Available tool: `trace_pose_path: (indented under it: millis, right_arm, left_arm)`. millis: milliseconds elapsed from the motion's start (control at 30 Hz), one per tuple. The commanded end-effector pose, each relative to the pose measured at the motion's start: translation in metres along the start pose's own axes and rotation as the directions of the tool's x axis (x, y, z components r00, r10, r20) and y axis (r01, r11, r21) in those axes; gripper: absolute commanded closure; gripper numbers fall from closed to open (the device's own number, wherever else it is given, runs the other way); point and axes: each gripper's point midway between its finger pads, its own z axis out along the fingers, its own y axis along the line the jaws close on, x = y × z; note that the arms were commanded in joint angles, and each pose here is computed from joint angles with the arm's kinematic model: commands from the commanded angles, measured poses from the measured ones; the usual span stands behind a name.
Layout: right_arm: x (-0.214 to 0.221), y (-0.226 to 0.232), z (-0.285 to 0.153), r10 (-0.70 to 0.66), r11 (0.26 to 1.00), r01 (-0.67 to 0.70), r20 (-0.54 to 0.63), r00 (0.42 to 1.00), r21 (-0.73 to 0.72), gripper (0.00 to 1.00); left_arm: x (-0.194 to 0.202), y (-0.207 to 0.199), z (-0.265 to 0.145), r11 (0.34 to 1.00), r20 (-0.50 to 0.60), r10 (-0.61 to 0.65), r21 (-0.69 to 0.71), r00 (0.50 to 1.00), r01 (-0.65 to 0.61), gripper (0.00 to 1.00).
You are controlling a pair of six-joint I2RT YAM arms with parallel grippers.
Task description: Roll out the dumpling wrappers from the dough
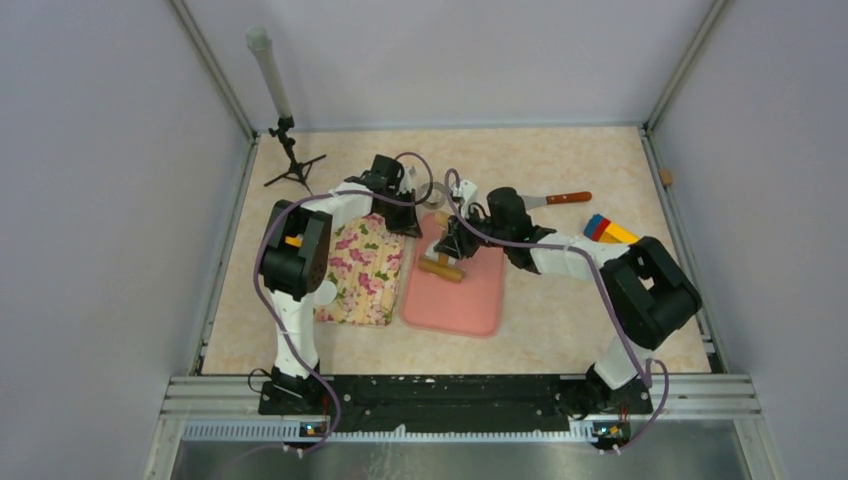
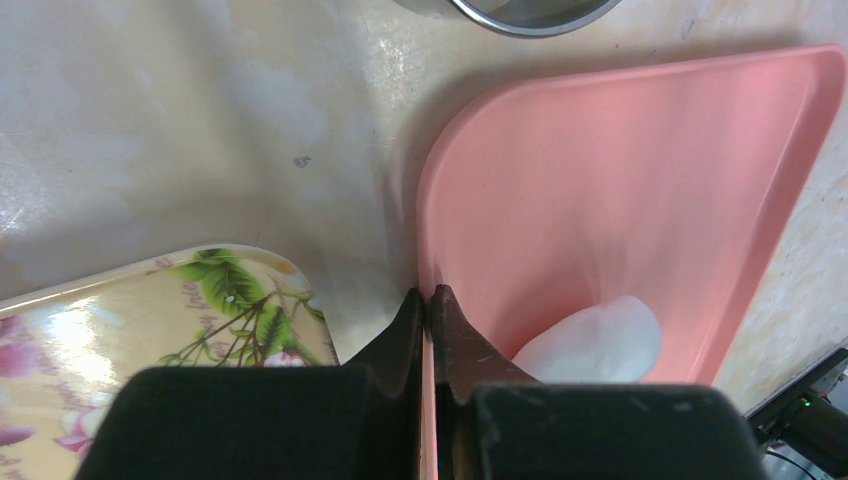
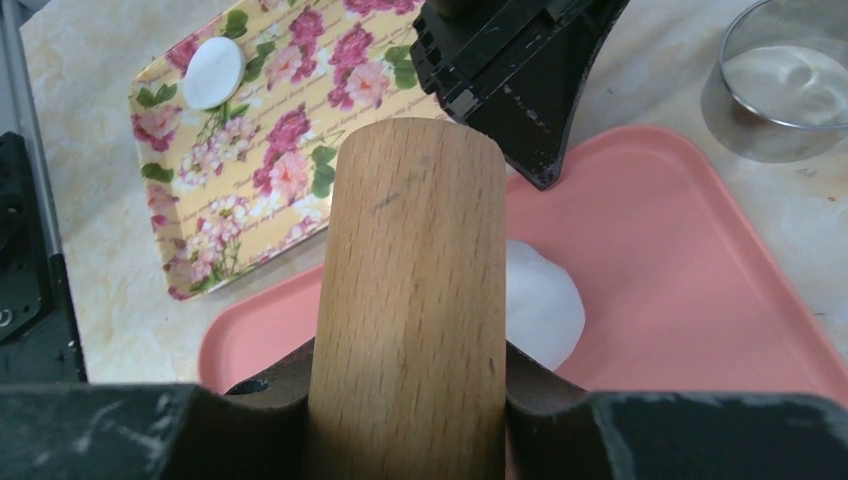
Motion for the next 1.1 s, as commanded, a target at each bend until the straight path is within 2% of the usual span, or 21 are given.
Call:
trace_pose_path:
  millis: [0,200,400,667,1067]
  right_arm:
    - [-0.035,0.020,-0.016,-0.034,0.997,0.034,-0.005,0.999,-0.070,1.00]
    - [-0.076,0.022,-0.029,-0.136,0.987,0.140,0.050,0.989,-0.081,1.00]
    - [-0.091,-0.007,-0.028,-0.151,0.988,0.150,0.101,0.983,0.021,1.00]
    - [-0.058,-0.046,-0.012,-0.116,0.978,0.096,0.105,0.988,0.184,1.00]
    - [0.011,-0.025,-0.008,-0.093,0.984,0.104,-0.079,0.993,0.144,1.00]
  left_arm:
    - [0.054,0.033,0.019,0.993,-0.162,-0.054,-0.114,0.985,0.036,1.00]
    - [0.051,0.032,0.019,0.994,-0.155,-0.044,-0.110,0.987,0.027,1.00]
    - [0.050,0.031,0.018,0.994,-0.154,-0.038,-0.105,0.987,0.022,1.00]
    - [0.051,0.029,0.018,0.996,-0.159,-0.038,-0.088,0.987,0.024,1.00]
    - [0.051,0.026,0.015,0.997,-0.155,-0.035,-0.080,0.987,0.023,1.00]
